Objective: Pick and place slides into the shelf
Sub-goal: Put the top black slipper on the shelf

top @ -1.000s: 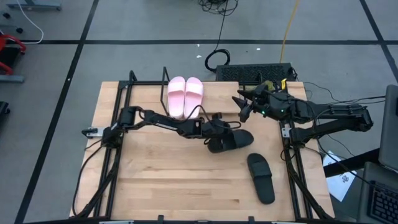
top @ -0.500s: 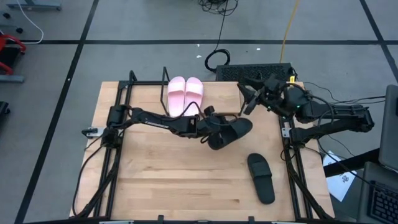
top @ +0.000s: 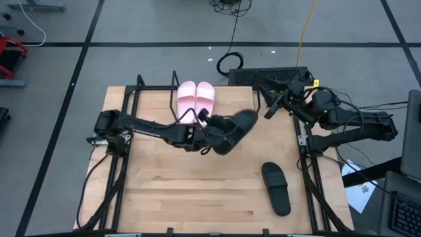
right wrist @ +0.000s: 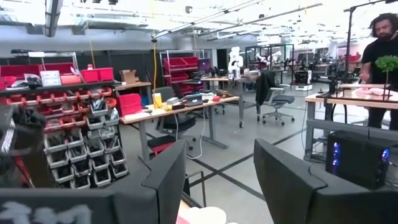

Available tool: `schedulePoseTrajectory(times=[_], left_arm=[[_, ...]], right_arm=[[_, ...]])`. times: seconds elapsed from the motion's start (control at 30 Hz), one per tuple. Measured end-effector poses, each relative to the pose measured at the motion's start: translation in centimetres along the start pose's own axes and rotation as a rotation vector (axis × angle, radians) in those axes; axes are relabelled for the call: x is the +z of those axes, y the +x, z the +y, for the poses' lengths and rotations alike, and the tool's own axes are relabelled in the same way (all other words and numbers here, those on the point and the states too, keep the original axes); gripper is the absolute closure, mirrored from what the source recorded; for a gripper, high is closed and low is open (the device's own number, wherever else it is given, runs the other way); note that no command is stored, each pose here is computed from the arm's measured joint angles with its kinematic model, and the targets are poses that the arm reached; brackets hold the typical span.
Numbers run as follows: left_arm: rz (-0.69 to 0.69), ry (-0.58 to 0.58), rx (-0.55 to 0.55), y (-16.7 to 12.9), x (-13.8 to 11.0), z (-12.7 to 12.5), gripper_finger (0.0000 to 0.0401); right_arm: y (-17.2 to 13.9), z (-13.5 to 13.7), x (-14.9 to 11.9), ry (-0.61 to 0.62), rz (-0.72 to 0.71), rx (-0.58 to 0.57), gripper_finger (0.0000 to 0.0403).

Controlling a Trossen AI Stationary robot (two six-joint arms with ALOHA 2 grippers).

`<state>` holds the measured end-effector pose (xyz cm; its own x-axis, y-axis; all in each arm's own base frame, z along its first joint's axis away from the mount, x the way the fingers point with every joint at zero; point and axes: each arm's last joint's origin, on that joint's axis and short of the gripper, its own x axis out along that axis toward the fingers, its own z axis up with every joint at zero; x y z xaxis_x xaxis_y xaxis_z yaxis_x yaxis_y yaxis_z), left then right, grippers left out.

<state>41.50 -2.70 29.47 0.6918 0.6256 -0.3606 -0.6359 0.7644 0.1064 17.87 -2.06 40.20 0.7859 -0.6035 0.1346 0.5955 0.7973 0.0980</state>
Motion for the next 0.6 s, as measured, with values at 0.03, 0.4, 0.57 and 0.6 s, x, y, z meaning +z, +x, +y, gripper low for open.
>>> schedulePoseTrajectory(times=[0.03,0.4,0.57,0.6], left_arm=[[-0.016,-0.020,0.028,-0.1,0.3,0.3,0.0401],[-0.024,-0.188,0.270,4.8,1.0,6.1,0.0401],[-0.016,-0.292,0.256,8.4,0.3,8.2,0.0401],[-0.011,-0.309,0.251,9.0,0.0,8.4,0.0401]], right_arm=[[0.0,0.0,0.0,-0.004,0.000,0.000,0.0222],[-0.1,0.0,0.1,-0.008,-0.002,0.004,0.0222],[-0.1,0.0,0.1,-0.042,-0.002,0.004,0.0222],[-0.1,0.0,0.1,-0.045,-0.002,0.004,0.0222]])
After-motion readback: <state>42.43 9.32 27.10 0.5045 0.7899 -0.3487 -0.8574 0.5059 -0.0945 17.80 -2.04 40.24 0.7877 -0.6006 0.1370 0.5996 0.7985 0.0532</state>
